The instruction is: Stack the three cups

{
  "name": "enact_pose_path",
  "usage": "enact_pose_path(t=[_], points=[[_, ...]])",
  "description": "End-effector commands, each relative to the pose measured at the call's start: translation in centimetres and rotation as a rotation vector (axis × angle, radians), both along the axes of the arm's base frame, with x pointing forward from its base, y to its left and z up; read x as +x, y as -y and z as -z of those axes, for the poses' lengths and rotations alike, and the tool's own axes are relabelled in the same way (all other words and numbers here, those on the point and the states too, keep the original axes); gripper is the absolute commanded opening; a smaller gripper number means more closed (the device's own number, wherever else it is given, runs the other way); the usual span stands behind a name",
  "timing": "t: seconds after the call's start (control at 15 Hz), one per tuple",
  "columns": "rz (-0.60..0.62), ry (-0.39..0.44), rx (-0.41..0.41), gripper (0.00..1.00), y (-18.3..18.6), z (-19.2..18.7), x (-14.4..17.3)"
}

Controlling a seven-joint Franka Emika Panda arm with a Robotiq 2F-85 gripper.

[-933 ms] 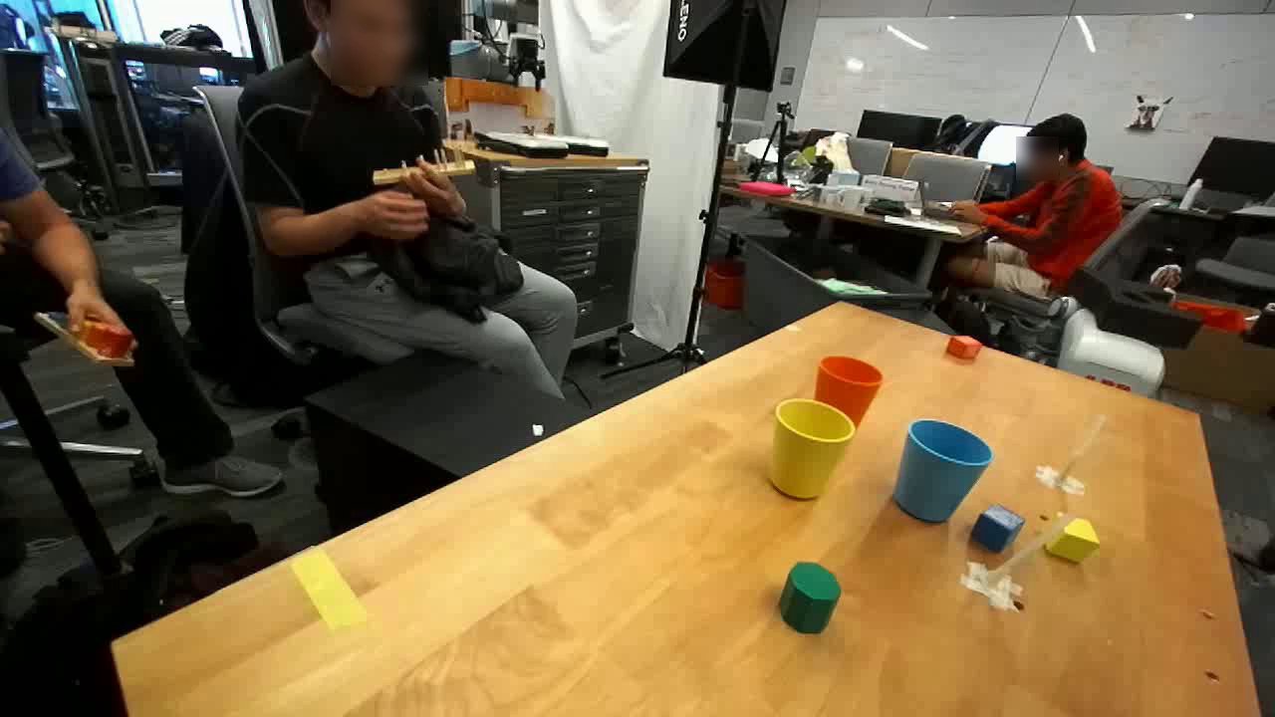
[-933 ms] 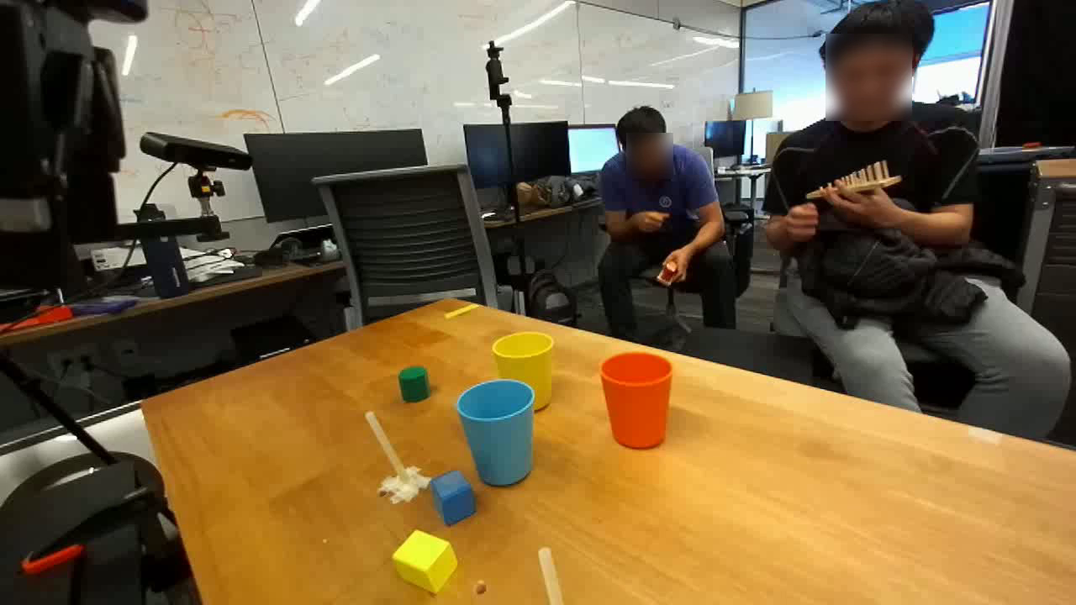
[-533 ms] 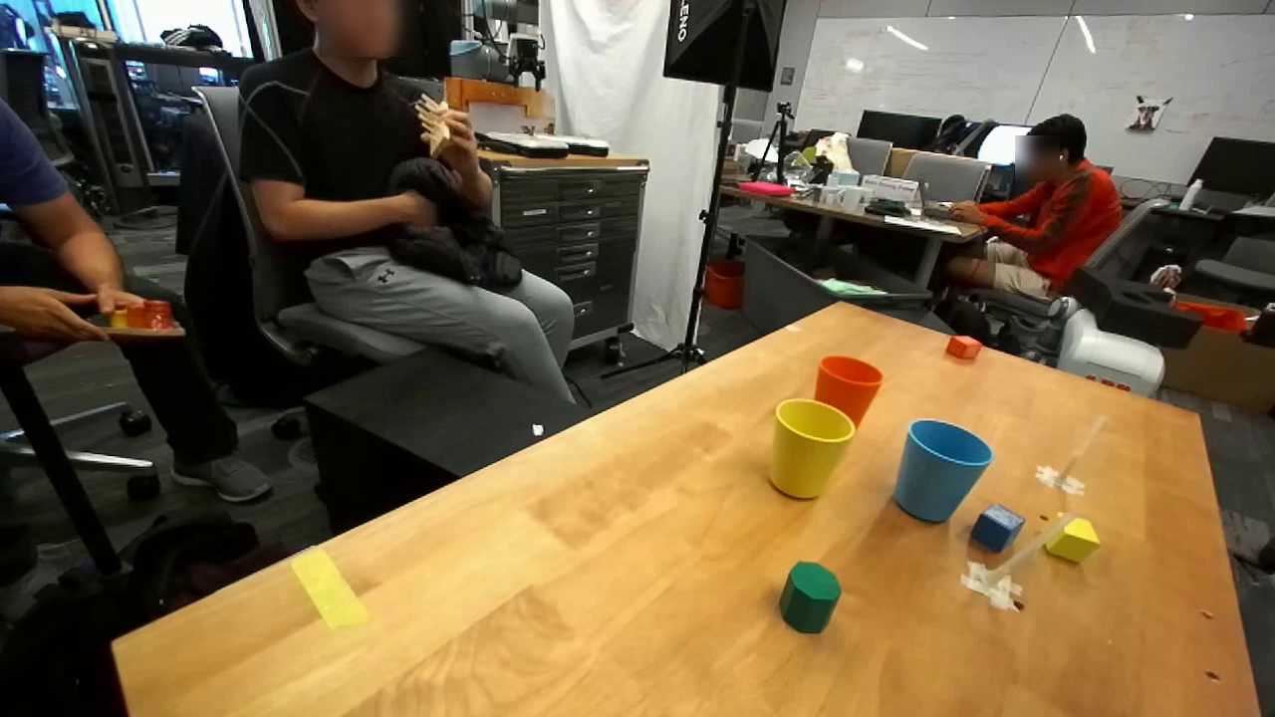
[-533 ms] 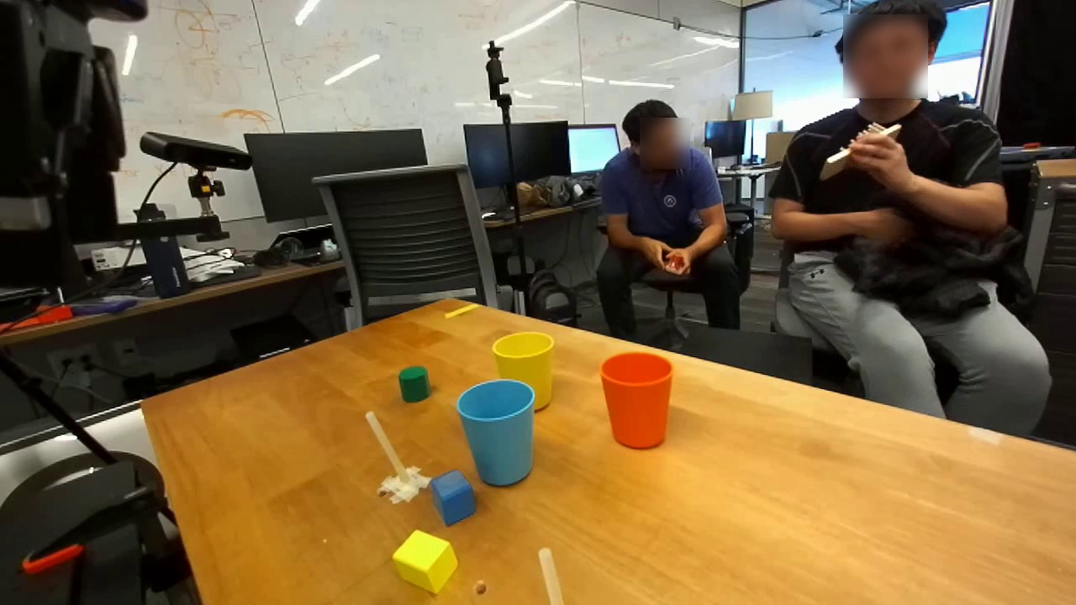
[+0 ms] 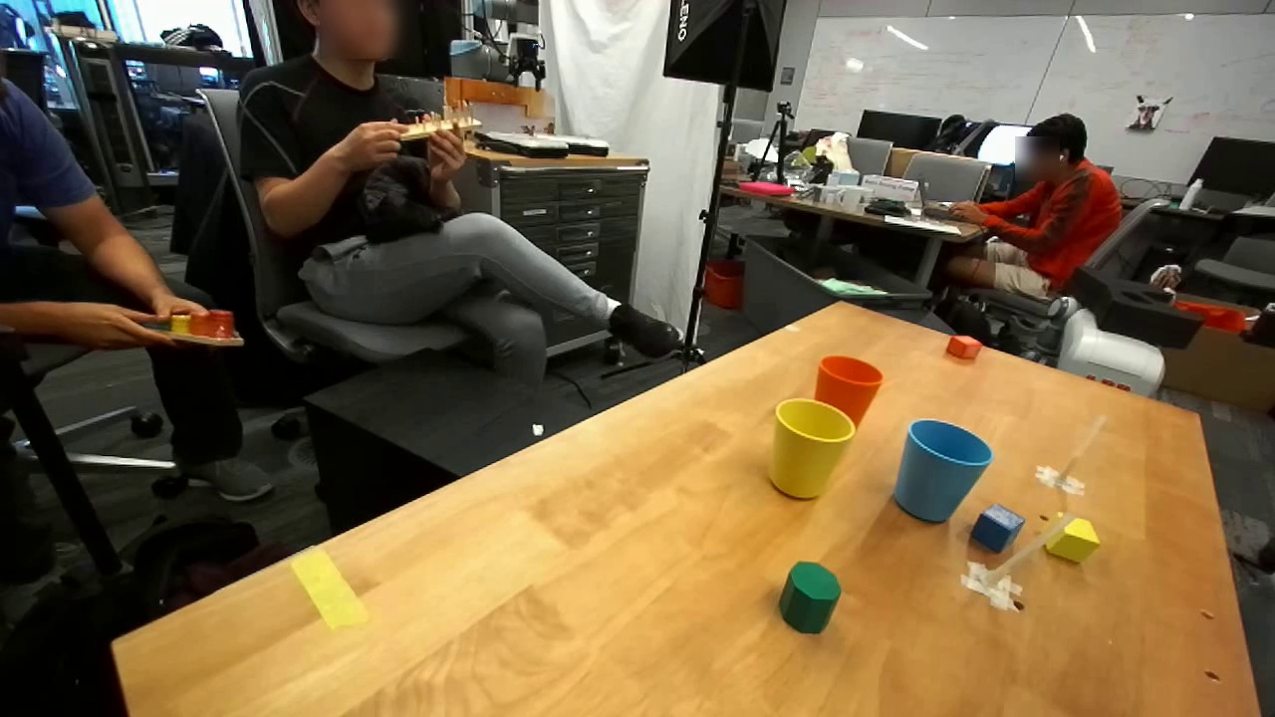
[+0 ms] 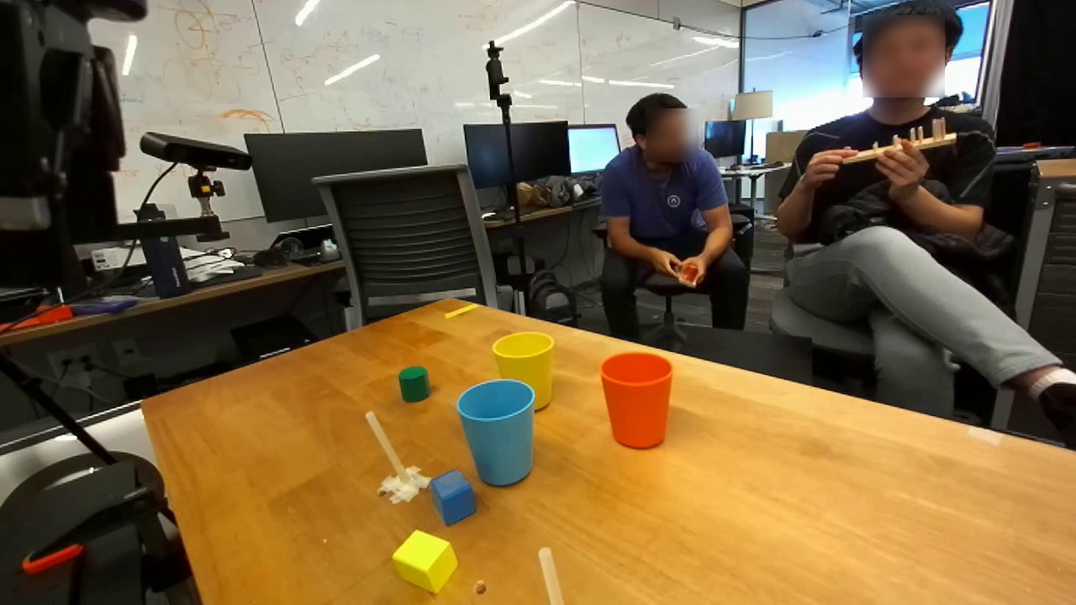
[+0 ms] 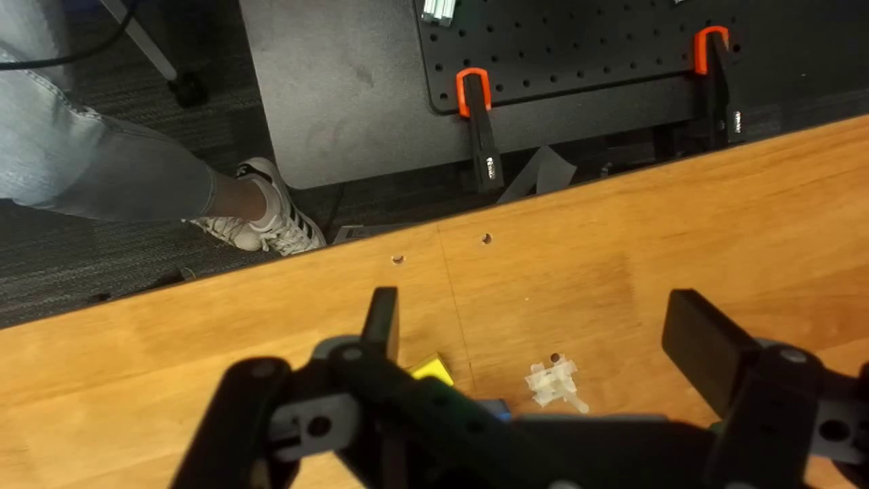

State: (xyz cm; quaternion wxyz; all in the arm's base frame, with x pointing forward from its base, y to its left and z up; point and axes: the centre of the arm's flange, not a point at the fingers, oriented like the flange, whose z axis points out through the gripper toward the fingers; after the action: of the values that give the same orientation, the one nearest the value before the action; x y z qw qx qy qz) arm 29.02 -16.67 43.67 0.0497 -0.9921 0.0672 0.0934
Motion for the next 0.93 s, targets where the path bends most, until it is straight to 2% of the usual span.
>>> enact_pose_path(t=[0.0,0.2,0.53,0.87], points=[[0.033,0.017,0.006,1.0,-0.2,0.4,0.3],[0.149,0.115,0.05,1.0,-0.6,0.7,1.4],[0.363,0.233,0.138,1.0,-1.5,0.3,4.2],[0.522,0.314,0.13,1.0,-2.0,0.6,8.6]])
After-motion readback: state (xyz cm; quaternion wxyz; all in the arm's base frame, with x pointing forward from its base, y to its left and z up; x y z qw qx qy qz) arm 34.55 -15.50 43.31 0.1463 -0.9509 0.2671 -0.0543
